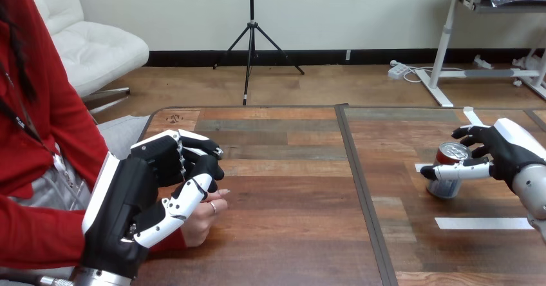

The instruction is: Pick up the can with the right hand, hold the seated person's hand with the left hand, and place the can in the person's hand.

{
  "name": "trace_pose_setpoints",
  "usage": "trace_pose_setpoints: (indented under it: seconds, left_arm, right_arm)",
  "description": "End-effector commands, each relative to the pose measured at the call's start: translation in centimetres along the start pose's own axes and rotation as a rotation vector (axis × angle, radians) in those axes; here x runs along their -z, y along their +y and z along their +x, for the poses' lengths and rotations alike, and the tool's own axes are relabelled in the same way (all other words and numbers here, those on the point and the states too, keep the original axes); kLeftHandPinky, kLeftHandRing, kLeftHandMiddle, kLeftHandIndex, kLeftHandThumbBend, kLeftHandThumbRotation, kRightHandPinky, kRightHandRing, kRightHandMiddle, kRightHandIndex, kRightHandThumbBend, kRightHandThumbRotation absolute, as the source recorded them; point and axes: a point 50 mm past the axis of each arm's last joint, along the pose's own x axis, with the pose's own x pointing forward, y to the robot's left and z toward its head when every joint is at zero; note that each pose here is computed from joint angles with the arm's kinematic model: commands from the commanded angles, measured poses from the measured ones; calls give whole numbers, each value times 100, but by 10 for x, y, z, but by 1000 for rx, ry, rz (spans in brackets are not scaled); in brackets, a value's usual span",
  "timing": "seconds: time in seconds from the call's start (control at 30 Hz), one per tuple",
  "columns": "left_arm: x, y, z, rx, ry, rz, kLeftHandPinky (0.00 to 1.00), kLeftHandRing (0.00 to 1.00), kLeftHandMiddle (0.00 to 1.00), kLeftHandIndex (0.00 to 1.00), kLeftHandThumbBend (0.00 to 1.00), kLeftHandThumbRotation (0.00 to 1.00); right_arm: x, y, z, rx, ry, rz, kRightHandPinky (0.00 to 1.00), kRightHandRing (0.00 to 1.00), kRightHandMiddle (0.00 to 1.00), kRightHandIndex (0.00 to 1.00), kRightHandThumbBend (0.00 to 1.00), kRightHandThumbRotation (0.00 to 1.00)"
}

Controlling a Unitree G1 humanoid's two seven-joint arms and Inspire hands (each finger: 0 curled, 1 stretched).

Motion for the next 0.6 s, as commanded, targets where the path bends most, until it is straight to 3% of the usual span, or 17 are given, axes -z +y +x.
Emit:
trace_pose_setpoints:
  seconds: [0.0, 0.57]
  left_arm:
    - [-11, 4, 13, 0, -84, 20, 30, 38, 45, 51, 28, 32]
    - [-11, 4, 12, -1, -78, 17, 30, 38, 45, 51, 29, 31]
  right_arm:
    - [-29, -21, 8, 59, -71, 37, 66, 80, 84, 83, 100, 37]
    - [-29, -19, 7, 68, -87, 10, 67, 76, 79, 80, 98, 30]
